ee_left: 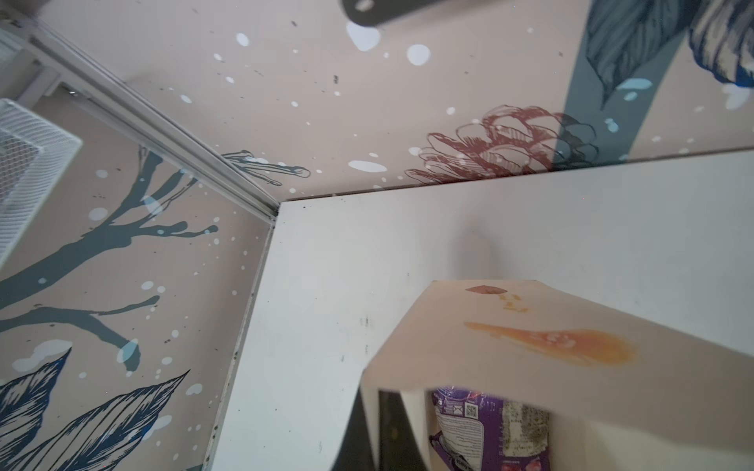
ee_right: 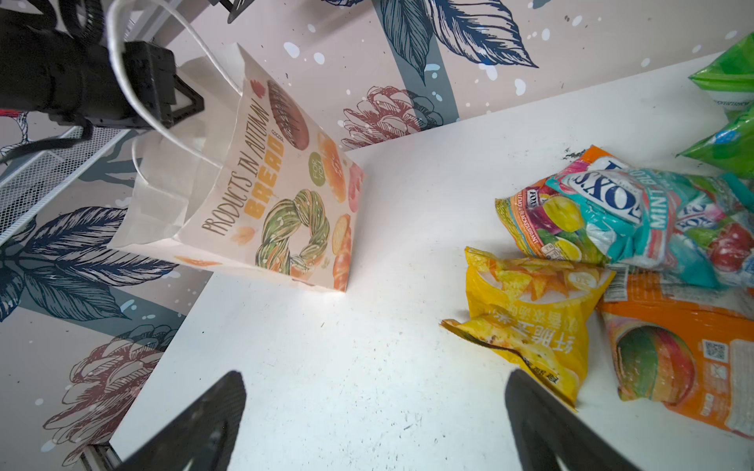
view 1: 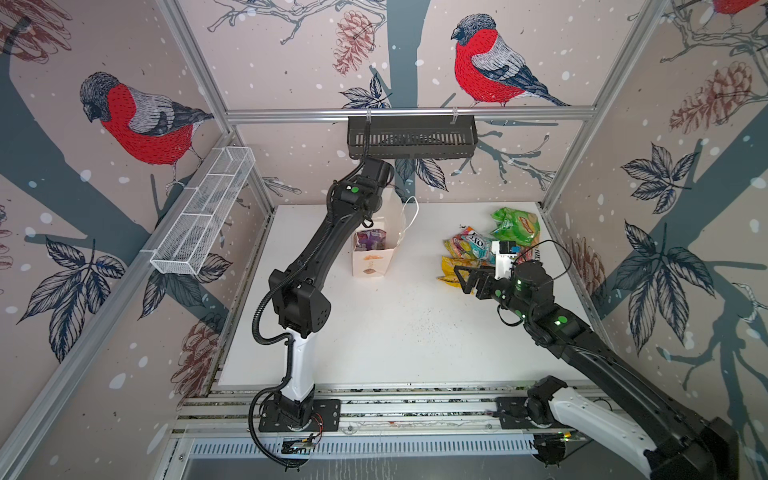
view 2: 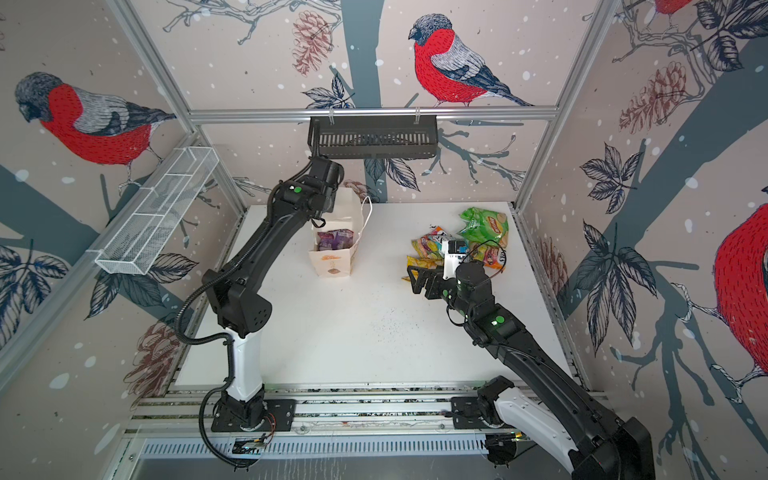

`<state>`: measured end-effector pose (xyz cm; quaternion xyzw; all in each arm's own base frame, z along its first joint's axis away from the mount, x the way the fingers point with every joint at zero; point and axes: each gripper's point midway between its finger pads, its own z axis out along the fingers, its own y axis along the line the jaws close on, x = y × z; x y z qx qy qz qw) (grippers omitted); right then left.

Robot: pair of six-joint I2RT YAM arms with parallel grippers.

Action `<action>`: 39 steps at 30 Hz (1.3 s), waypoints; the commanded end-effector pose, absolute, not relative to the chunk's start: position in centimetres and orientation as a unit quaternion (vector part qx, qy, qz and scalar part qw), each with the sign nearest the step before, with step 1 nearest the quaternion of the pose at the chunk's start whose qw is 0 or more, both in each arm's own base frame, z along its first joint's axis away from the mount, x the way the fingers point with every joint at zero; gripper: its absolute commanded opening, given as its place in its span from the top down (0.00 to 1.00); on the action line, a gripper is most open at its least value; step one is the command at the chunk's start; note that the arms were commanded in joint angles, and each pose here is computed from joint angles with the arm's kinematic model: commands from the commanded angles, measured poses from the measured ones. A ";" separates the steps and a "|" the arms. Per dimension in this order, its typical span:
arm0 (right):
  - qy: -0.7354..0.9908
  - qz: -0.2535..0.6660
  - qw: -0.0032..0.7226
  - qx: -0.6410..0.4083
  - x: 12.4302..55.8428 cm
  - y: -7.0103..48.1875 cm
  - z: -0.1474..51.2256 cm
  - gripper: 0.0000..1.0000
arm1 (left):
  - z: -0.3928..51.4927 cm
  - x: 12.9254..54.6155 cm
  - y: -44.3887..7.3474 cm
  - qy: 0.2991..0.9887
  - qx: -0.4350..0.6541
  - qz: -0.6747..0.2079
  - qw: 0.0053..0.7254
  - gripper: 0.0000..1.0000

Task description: Take the snacks out of the paper bag

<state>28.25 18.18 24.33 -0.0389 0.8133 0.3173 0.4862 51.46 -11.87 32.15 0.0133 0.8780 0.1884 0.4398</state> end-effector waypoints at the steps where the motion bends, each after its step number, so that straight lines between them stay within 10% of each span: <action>1: 0.811 0.316 0.491 -0.038 28.5 18.1 24.4 0.00 | 36.1 51.8 -10.1 0.848 0.014 0.234 0.476 1.00; 17: 0.820 0.322 0.473 -0.027 28.2 18.2 22.7 0.00 | 24.6 51.7 -17.1 0.865 0.123 0.282 0.396 1.00; 39: 0.798 0.394 0.453 -0.049 26.4 21.2 22.2 0.04 | 22.6 44.5 -27.1 0.896 0.143 0.191 0.374 1.00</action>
